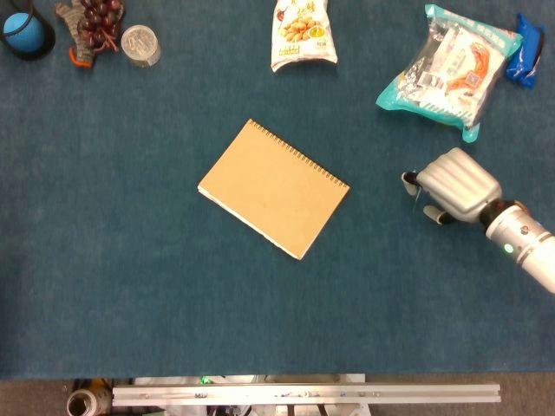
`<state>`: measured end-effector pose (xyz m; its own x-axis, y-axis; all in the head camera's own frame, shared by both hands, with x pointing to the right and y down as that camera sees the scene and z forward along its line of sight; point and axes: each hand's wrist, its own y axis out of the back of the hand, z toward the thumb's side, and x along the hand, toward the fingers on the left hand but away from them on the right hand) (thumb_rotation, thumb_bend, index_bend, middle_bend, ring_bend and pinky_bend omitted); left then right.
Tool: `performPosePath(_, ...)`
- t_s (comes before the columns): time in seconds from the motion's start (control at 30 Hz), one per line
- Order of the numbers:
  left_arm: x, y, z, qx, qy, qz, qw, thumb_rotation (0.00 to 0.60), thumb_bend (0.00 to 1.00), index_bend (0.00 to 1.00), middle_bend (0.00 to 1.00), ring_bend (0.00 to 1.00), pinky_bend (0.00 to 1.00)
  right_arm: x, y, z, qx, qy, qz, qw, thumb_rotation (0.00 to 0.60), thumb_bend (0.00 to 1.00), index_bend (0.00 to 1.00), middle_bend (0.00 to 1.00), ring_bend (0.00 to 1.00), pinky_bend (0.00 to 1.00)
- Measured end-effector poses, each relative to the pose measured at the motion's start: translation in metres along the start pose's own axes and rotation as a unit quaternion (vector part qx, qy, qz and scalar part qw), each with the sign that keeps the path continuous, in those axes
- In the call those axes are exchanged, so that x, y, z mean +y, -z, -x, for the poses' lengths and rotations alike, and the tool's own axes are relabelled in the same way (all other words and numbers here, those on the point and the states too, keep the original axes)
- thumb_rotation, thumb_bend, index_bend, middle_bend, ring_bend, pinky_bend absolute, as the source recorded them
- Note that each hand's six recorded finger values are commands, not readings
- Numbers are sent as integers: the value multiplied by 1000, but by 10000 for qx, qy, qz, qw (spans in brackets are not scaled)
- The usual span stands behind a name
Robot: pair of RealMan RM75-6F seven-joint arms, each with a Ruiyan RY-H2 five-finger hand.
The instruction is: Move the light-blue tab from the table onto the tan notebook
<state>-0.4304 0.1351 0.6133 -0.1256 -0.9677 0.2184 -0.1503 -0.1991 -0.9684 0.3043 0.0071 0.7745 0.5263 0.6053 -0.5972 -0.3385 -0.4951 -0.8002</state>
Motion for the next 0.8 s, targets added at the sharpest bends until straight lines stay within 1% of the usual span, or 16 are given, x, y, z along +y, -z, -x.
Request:
performPosePath(0.13,0,2,0,16,-6,2,10000,600,281,0,0,0,0,-2,-1,2,0,-17,5,10000,600,334,475,981,1000,1000)
performPosePath(0.37,1,1,0,0,-10,0,10000,600,281,0,0,0,0,-2,-1,6,-17,-25,20,10000,600,381,475,981,1000,1000)
performPosePath(0.8,1,1,-1,-5,5,-14,10000,600,281,0,0,0,0,-6,0,8,-87,-134,125,9998,600,381,475,981,1000,1000)
